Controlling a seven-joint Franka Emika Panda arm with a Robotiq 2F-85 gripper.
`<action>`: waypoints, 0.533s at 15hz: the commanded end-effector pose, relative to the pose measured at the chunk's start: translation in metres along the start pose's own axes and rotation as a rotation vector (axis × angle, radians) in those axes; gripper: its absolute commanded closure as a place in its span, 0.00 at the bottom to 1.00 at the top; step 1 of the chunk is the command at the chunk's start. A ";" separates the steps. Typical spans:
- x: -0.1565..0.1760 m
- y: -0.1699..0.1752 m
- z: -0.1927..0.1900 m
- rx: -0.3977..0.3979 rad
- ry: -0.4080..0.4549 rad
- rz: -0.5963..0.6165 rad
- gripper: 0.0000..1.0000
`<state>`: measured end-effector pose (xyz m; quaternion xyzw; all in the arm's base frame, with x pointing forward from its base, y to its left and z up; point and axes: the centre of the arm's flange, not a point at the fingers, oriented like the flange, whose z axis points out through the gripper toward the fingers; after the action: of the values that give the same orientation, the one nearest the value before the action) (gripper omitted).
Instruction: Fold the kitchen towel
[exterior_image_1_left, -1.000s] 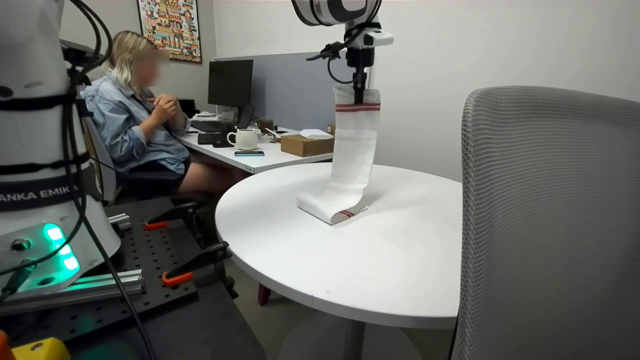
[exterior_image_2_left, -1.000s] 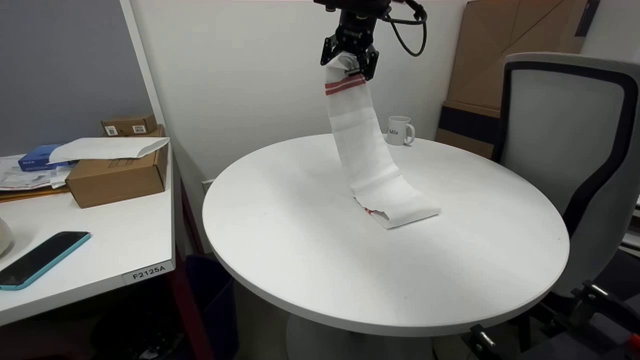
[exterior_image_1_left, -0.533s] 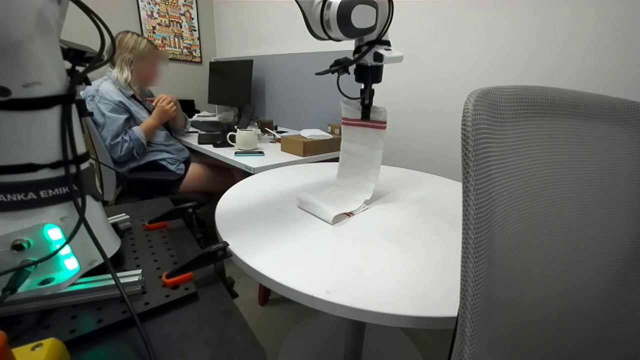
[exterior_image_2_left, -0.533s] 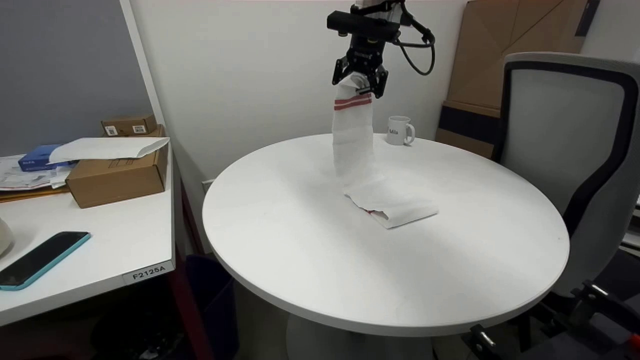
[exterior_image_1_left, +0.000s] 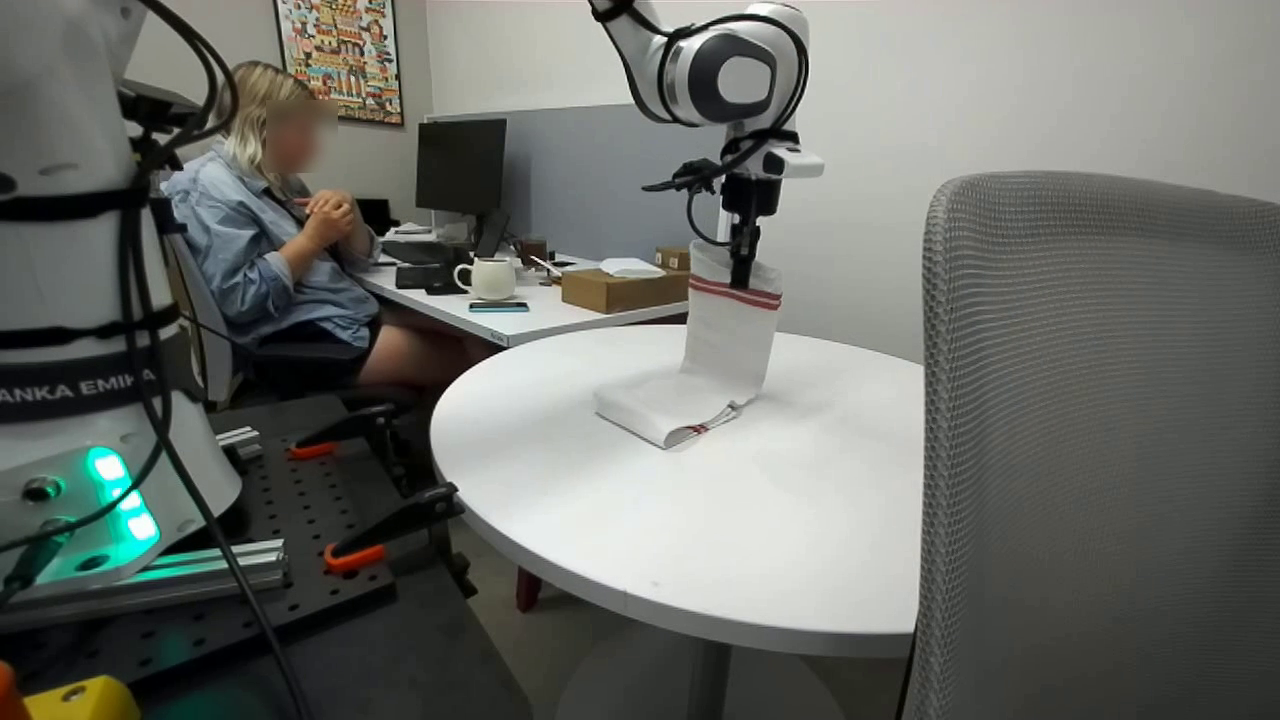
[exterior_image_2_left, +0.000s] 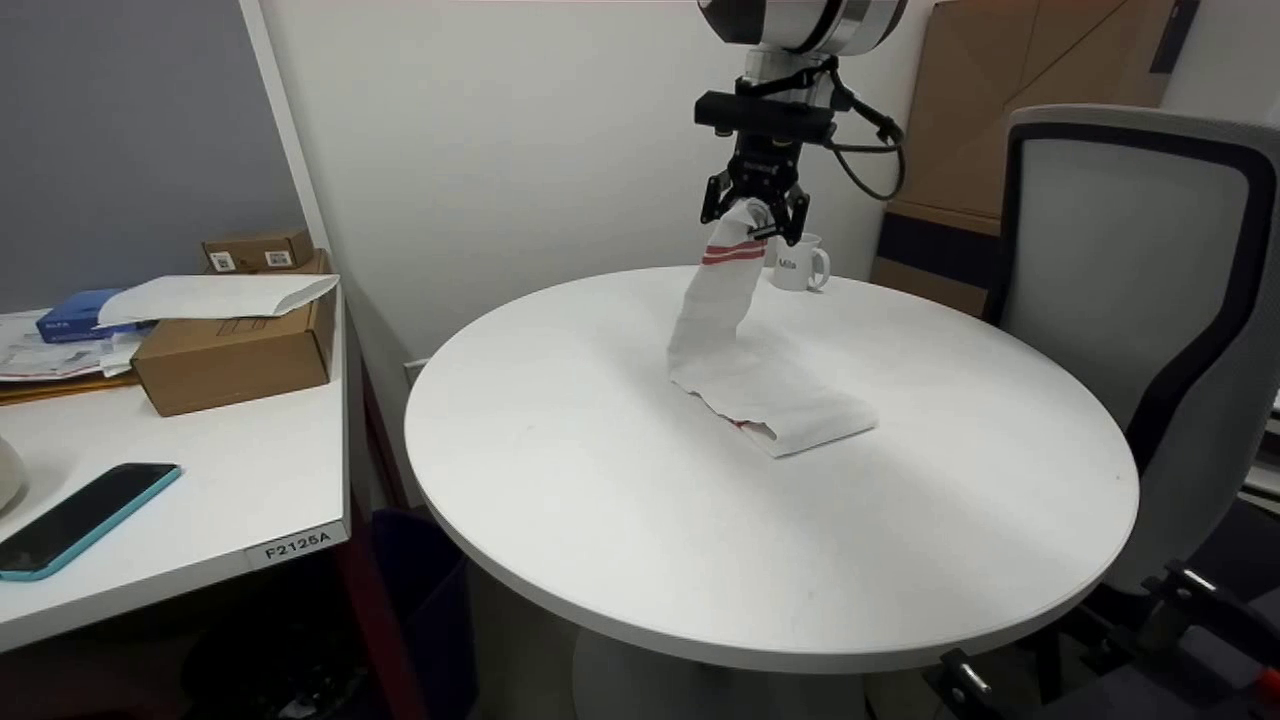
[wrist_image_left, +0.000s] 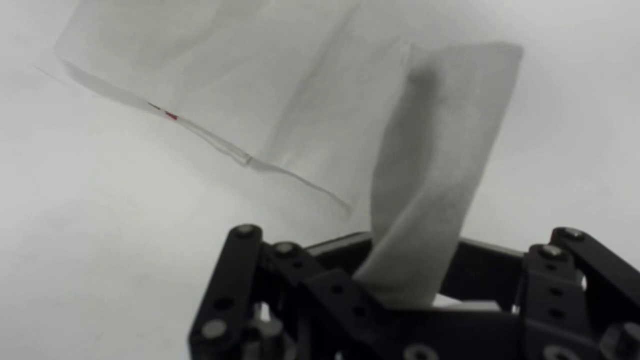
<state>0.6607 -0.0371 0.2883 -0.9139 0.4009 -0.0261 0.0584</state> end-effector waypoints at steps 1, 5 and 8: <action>-0.012 0.021 -0.002 -0.014 -0.043 -0.043 1.00; -0.036 0.042 -0.027 -0.009 -0.042 -0.092 1.00; -0.048 0.056 -0.040 -0.005 -0.042 -0.105 1.00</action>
<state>0.6197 -0.0404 0.3003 -0.9302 0.3626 -0.0134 0.0563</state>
